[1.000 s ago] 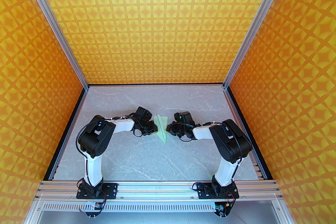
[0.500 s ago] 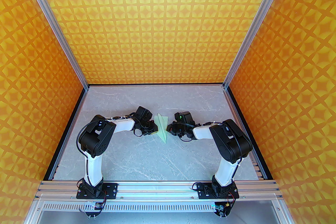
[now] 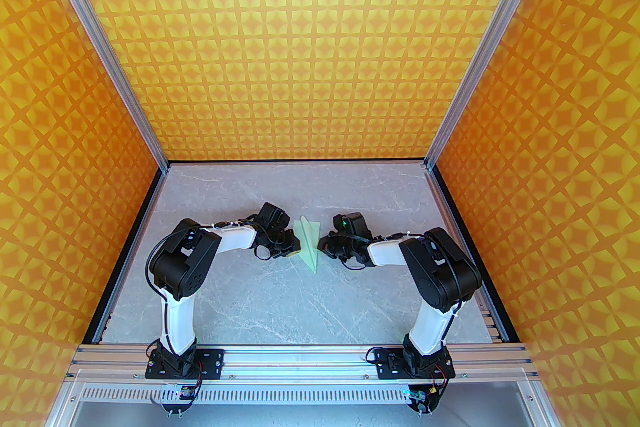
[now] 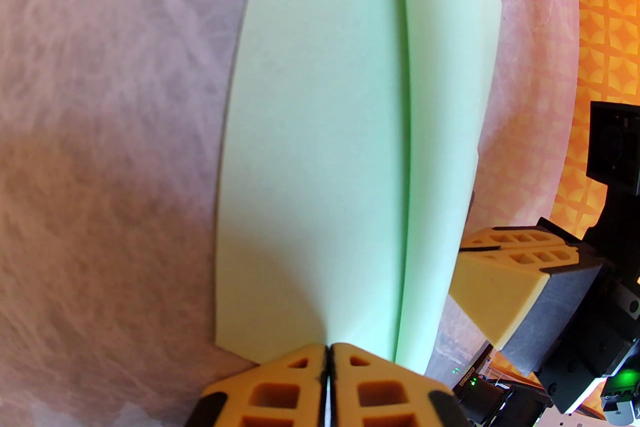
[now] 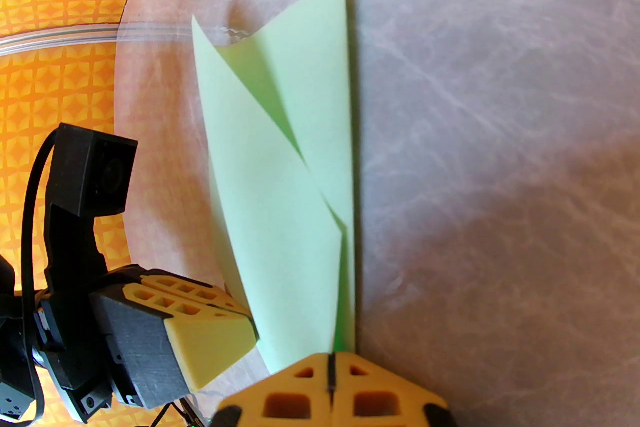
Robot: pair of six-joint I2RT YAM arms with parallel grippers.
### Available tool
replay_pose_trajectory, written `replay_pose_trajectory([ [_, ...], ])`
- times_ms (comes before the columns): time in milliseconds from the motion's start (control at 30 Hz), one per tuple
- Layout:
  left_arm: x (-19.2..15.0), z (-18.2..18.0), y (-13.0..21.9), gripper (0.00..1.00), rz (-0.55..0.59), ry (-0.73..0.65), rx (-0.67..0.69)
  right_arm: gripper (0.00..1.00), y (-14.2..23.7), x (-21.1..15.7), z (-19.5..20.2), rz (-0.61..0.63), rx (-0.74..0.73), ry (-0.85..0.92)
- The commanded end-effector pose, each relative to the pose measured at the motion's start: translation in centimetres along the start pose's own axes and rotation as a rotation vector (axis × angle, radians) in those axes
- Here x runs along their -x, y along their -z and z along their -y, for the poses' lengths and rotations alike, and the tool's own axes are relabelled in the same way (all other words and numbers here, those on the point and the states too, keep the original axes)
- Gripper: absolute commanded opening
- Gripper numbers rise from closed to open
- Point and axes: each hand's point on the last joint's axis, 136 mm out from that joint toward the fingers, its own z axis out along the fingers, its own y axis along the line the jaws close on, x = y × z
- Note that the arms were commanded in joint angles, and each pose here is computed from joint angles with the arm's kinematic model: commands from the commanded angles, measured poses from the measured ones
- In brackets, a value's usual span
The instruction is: Fold a paper plane with a square sheet of paper (fold left side to right side)
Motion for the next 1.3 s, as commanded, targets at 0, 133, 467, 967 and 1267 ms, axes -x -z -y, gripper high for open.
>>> replay_pose_trajectory([
  [0,-0.4,-1.6,-0.9,0.13,-0.015,0.000,0.064,0.00,-0.1,0.0,0.7,0.005,-0.020,-0.009],
  [133,-0.3,-1.3,-0.7,0.13,-0.011,-0.002,0.060,0.00,-0.4,-0.4,1.3,-0.015,-0.037,-0.020],
  [467,1.1,2.3,1.7,0.18,0.044,-0.049,0.003,0.00,-0.6,-1.0,2.3,-0.040,-0.069,-0.028],
  [967,-3.3,6.6,2.2,0.03,0.000,-0.083,-0.131,0.00,-0.6,-1.1,2.7,-0.039,-0.083,-0.033],
  [1267,-4.3,6.8,0.7,0.03,-0.024,-0.050,-0.164,0.00,-0.5,-1.2,2.7,-0.041,-0.082,-0.033],
])
